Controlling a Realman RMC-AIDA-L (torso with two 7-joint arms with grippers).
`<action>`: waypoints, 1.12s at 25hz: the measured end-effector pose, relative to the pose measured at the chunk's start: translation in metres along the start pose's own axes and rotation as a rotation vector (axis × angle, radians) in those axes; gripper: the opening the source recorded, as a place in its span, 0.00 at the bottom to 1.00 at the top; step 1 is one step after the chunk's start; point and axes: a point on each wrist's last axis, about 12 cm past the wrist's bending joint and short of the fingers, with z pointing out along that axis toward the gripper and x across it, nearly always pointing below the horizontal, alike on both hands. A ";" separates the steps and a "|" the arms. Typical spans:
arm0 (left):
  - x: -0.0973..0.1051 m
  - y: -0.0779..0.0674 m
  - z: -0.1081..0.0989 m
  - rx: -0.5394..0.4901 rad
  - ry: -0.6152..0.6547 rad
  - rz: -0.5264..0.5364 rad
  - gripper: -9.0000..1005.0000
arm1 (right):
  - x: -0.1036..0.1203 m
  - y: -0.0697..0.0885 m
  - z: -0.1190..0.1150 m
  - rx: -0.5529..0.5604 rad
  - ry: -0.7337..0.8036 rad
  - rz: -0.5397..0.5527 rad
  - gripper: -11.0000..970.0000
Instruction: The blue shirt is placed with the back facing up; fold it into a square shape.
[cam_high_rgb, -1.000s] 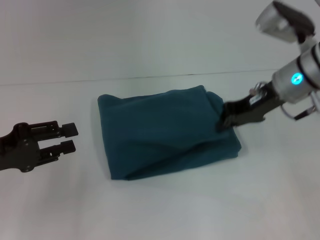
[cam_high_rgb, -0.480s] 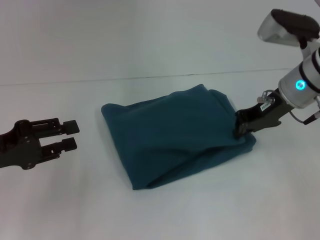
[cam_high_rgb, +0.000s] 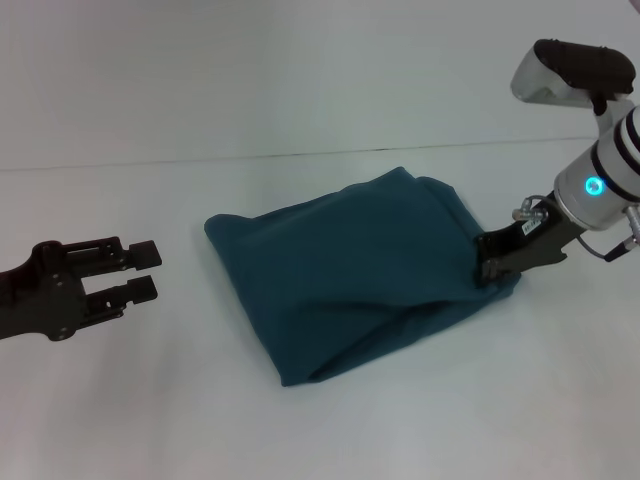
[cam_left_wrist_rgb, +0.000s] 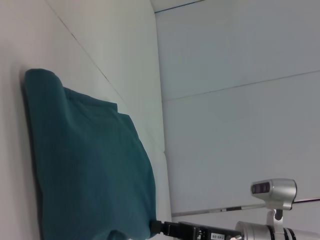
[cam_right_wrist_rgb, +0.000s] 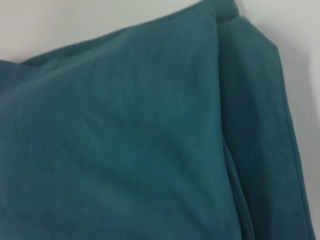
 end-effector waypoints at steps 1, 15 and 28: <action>0.000 0.000 0.000 0.000 0.000 0.000 0.53 | 0.000 0.000 0.001 0.004 0.004 -0.002 0.06; 0.000 0.000 0.000 0.006 -0.007 0.003 0.53 | -0.008 -0.004 0.001 0.150 -0.018 -0.014 0.28; -0.002 -0.001 -0.001 0.011 -0.018 0.003 0.53 | -0.033 0.004 -0.036 0.047 -0.201 0.033 0.28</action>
